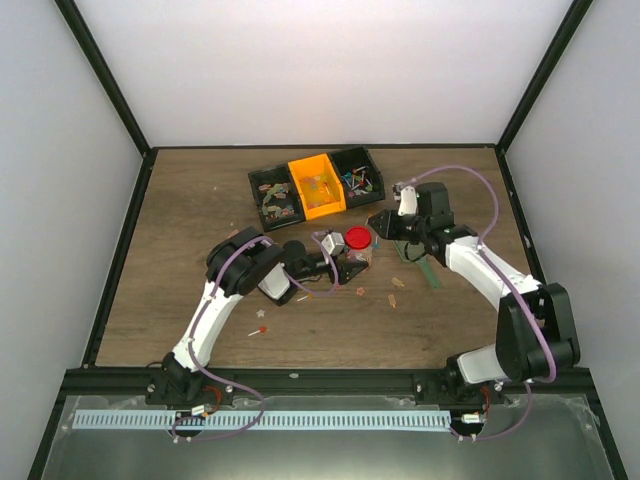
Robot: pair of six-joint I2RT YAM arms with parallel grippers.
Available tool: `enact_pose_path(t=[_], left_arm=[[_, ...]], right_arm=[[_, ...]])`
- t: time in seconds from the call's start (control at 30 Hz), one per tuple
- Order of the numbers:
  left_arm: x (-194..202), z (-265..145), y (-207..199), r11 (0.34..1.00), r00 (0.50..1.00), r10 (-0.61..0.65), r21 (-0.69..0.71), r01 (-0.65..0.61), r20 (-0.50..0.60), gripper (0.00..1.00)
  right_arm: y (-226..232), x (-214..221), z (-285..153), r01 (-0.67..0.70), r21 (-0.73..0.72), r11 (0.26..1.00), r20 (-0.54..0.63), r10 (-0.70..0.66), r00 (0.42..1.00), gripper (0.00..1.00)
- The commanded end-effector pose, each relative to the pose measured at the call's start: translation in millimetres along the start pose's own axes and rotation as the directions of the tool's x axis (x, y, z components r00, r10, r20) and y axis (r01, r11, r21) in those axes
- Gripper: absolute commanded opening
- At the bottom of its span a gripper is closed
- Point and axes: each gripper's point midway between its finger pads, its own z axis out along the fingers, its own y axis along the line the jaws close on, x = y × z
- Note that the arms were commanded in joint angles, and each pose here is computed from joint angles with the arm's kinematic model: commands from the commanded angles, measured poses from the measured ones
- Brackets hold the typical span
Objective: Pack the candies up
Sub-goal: Screw the box lid onto the packing bottle.
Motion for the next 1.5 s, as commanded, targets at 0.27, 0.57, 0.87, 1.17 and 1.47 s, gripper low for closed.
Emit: enact_pose_path(t=[0.27, 0.57, 0.87, 1.17, 1.47], left_arm=[[54.1, -8.1, 8.8, 0.994, 0.984, -0.109, -0.037, 0.105, -0.143, 0.71], [55.7, -7.7, 9.7, 0.993, 0.983, -0.112, -0.04, 0.107, -0.148, 0.71], [55.6, -6.7, 11.6, 0.992, 0.982, -0.12, -0.048, 0.114, -0.148, 0.7], [52.4, -8.5, 21.5, 0.985, 0.978, -0.161, -0.088, 0.15, -0.135, 0.67], [51.7, -8.2, 25.1, 0.978, 0.972, -0.198, -0.086, 0.188, -0.128, 0.66]], right_arm=[[9.2, -1.0, 15.0, 0.027, -0.069, 0.997, -0.022, -0.029, 0.999, 0.19], [11.6, 7.7, 27.0, 0.016, -0.108, 0.994, -0.072, -0.024, 0.997, 0.13], [11.0, 20.9, 28.4, 0.012, -0.108, 0.994, -0.098, -0.022, 0.995, 0.01], [7.6, 52.6, 22.0, -0.027, -0.124, 0.992, -0.146, 0.009, 0.989, 0.01], [10.5, 82.4, 12.3, -0.064, -0.136, 0.989, -0.18, 0.039, 0.983, 0.01]])
